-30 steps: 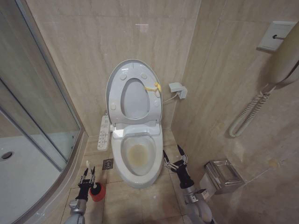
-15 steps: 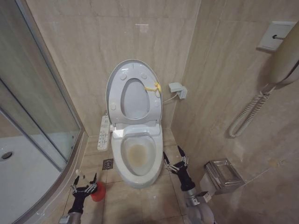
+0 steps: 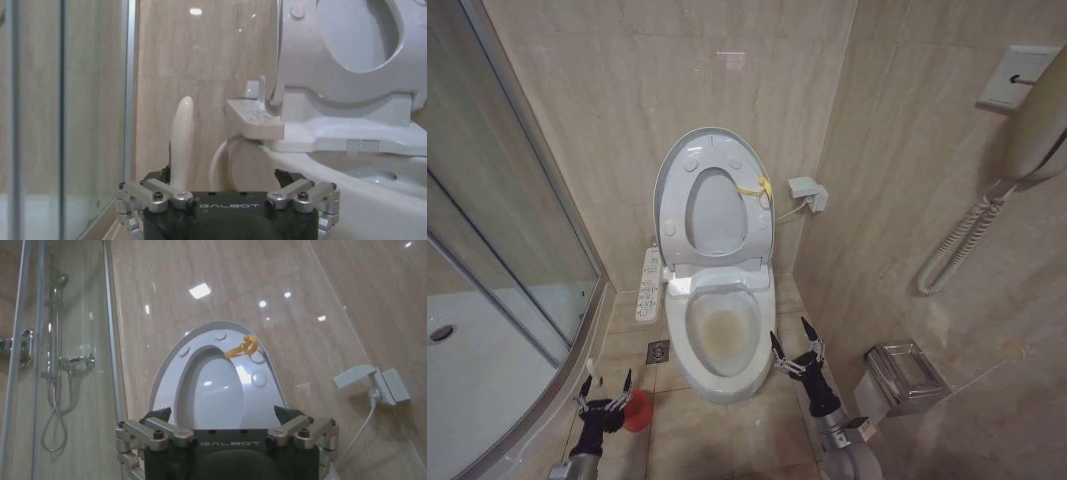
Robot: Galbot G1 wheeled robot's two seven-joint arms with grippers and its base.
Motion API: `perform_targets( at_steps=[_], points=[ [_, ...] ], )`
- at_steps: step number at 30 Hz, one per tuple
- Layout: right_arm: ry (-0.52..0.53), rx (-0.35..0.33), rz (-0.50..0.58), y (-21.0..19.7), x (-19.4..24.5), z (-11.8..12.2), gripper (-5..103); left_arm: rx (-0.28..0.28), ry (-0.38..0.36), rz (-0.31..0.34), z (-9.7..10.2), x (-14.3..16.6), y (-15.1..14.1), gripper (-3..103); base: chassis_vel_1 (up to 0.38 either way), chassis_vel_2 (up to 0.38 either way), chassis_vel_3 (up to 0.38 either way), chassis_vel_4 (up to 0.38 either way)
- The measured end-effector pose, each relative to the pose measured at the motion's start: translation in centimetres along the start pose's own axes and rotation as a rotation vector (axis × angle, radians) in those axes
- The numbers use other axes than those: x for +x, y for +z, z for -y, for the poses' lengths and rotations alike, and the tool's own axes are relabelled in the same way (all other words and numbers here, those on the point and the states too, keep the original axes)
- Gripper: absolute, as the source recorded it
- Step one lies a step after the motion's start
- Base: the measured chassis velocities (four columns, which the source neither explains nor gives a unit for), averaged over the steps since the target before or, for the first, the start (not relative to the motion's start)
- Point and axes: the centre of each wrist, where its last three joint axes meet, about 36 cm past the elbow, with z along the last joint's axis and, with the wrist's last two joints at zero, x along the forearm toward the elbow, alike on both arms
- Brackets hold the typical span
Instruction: Open the toilet lid, clean the toilet bowl with a toilet brush, close the toilet lid, and flush.
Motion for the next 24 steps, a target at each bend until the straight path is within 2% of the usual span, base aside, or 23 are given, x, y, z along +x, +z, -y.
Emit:
perform_targets(
  at_steps=[3, 7, 14, 24],
  points=[
    [-0.001, 0.001, -0.001, 0.0, 0.0, 0.0, 100, 0.000, 0.000, 0.003, -0.3, -0.4, -0.2, 100, 0.000, 0.000, 0.000, 0.000],
    [0.001, 0.007, -0.001, -0.1, 0.0, 0.3, 100, 0.002, -0.007, -0.028, -0.5, 0.2, 0.7, 100, 0.000, 0.000, 0.000, 0.000],
    [0.009, 0.011, -0.004, 0.0, 0.2, 0.6, 100, 0.015, -0.016, -0.066, 0.3, 0.6, 2.3, 100, 0.000, 0.000, 0.000, 0.000],
    [0.005, 0.018, -0.011, -0.1, 0.7, 1.3, 100, 0.020, -0.016, -0.034, 1.1, -1.3, 2.4, 100, 0.000, 0.000, 0.000, 0.000]
  ],
)
